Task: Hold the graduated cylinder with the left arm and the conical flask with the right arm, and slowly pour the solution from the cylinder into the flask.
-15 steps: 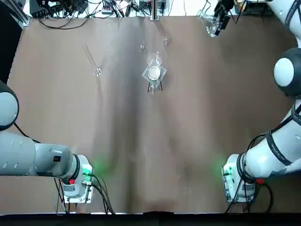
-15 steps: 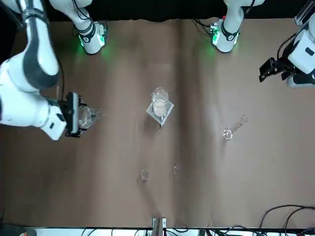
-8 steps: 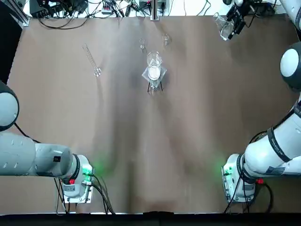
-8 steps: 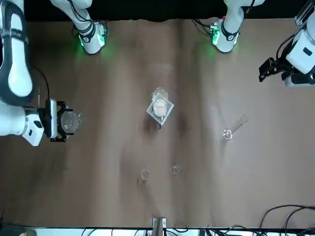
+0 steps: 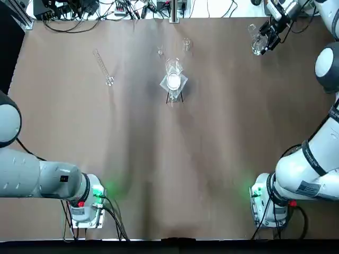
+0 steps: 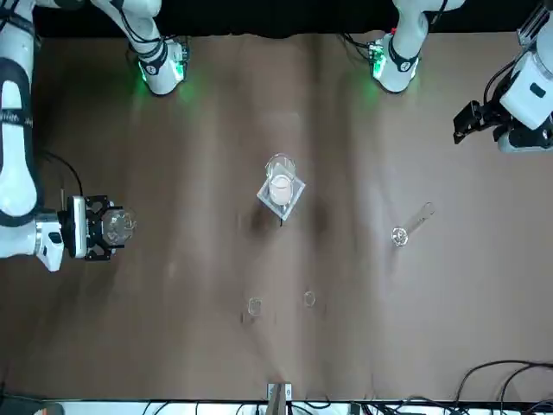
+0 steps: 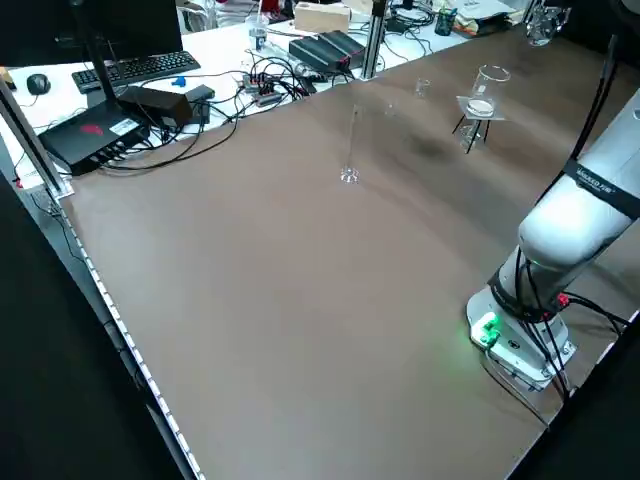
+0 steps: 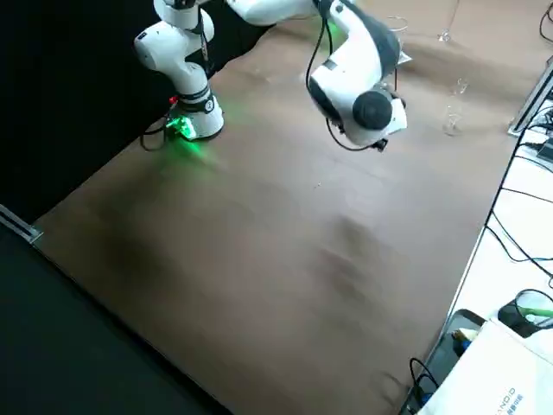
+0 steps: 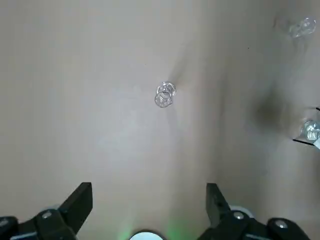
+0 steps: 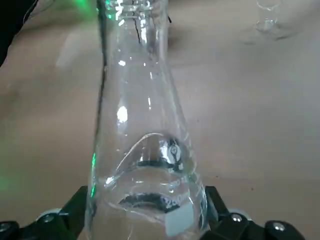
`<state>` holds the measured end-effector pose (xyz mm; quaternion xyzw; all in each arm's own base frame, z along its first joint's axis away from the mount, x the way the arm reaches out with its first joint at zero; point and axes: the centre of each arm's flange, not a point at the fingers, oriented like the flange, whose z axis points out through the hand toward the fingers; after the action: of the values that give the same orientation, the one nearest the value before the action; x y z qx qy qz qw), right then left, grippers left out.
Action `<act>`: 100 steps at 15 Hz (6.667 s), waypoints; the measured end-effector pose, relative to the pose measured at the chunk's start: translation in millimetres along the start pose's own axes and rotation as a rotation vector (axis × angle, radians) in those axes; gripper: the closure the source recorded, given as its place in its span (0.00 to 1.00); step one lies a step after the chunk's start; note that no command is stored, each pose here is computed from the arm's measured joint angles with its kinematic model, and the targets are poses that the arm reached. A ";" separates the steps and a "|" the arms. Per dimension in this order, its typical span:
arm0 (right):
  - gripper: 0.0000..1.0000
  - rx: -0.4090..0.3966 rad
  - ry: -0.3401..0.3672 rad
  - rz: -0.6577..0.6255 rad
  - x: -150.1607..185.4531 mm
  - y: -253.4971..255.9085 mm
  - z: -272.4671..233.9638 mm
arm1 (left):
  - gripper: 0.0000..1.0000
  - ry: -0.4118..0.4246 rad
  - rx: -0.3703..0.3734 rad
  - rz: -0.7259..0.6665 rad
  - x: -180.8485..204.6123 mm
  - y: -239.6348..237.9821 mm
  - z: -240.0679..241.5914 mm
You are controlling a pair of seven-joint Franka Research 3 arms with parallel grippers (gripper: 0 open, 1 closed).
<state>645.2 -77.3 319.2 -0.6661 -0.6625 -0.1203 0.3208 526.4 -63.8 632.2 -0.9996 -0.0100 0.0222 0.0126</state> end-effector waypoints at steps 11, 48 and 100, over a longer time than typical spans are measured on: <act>0.04 -0.018 0.222 -0.004 -124.2 8.9 56.0 | 0.00 0.001 0.000 0.002 -0.2 1.0 -0.6; 0.00 -0.075 0.463 0.022 -242.7 -13.0 121.7 | 0.00 0.008 0.003 0.028 -5.0 19.4 -3.7; 0.00 -0.566 -0.190 1.386 280.6 -176.3 -181.5 | 0.00 0.010 0.002 0.026 -4.4 14.5 -4.6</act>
<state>550.2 27.4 669.5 -0.9949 -0.0605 0.0010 0.0811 522.5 -78.5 636.6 -0.9998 0.0033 0.0176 0.0134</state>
